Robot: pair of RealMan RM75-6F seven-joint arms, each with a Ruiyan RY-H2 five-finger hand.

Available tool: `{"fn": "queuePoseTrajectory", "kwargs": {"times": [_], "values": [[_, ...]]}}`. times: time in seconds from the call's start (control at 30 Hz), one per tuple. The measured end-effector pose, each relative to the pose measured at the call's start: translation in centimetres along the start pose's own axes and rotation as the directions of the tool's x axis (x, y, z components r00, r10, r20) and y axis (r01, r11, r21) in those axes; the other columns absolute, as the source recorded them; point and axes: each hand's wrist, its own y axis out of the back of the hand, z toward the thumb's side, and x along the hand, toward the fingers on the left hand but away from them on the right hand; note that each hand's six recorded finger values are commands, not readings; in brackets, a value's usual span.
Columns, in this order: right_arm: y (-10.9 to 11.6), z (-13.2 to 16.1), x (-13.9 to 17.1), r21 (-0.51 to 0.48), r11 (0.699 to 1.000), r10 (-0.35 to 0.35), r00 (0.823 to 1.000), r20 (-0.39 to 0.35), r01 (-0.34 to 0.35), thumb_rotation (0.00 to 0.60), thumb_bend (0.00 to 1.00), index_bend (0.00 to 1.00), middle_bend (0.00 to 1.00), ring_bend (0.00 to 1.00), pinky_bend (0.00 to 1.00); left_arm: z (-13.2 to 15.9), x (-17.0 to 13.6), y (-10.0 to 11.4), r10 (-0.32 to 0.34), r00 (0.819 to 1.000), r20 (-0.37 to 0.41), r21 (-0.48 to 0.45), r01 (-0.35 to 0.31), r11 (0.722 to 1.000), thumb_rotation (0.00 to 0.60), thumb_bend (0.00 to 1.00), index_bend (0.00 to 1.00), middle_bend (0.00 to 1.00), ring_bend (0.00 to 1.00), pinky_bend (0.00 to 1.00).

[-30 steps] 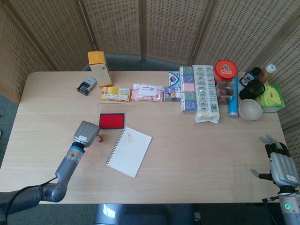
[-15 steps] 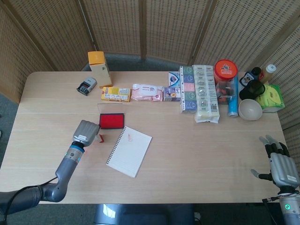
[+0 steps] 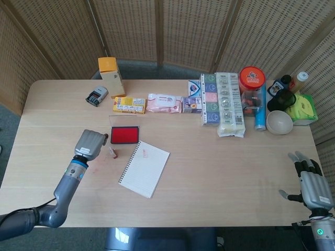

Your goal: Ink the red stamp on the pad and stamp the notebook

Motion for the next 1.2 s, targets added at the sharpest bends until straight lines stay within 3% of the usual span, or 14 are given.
{"fn": "queuePoseTrajectory", "kwargs": {"times": [0.07,0.1,0.23,0.33,0.5,0.67,0.97,1.2], "values": [[0.1,0.1,0.1,0.0,1.0,-0.003,1.0,-0.003,0.003,0.6,0.07,0.0,0.0,0.0,0.0,-0.4,-0.4,0.5,0.02,1.0,-0.002,-0.007,-0.02,1.0,0.6,0.25,0.49,0.96,0.97,0.99],[0.1,0.1,0.1,-0.001,1.0,-0.005,1.0,-0.005,0.005,0.6,0.07,0.0,0.0,0.0,0.0,-0.6,-0.5,0.8,0.03,1.0,-0.002,-0.011,-0.03,0.999,0.6,0.23,0.44,0.87,0.88,0.94],[0.3,0.2,0.2,-0.007,1.0,-0.012,1.0,-0.01,0.012,0.6,0.07,0.0,0.0,0.0,0.0,-1.8,-1.8,1.8,0.078,0.997,0.0,-0.043,-0.078,0.996,0.6,0.15,0.19,0.26,0.39,0.61],[0.5,0.1,0.2,-0.013,1.0,-0.02,1.0,-0.009,0.02,0.6,0.07,0.0,0.0,0.0,0.0,-3.5,-3.4,2.6,0.11,0.994,-0.019,-0.066,-0.111,0.992,0.6,0.09,0.03,0.08,0.25,0.48],[0.9,0.1,0.3,-0.007,0.999,-0.041,0.999,-0.015,0.041,0.6,0.07,0.0,0.0,0.0,0.0,-6.1,-6.7,4.2,0.184,0.981,-0.057,-0.125,-0.19,0.974,0.6,0.05,0.0,0.01,0.19,0.37],[1.2,0.0,0.3,0.01,0.997,-0.079,0.997,-0.016,0.079,0.6,0.07,0.0,0.0,0.0,0.0,-8.9,-10.9,4.3,0.227,0.968,-0.106,-0.182,-0.244,0.953,0.6,0.06,0.0,0.0,0.18,0.34],[2.4,-0.1,0.4,0.054,0.975,-0.214,0.977,0.001,0.213,0.6,0.07,0.0,0.0,0.0,0.0,-13.3,-17.4,1.6,0.178,0.955,-0.237,-0.271,-0.241,0.932,0.6,0.08,0.0,0.0,0.17,0.26],[2.8,0.1,0.9,0.035,0.975,-0.22,0.975,-0.012,0.22,0.6,0.07,0.0,0.0,0.0,0.0,-14.8,-20.8,0.5,0.15,0.942,-0.299,-0.284,-0.238,0.929,0.6,0.08,0.0,0.0,0.16,0.2]]}}
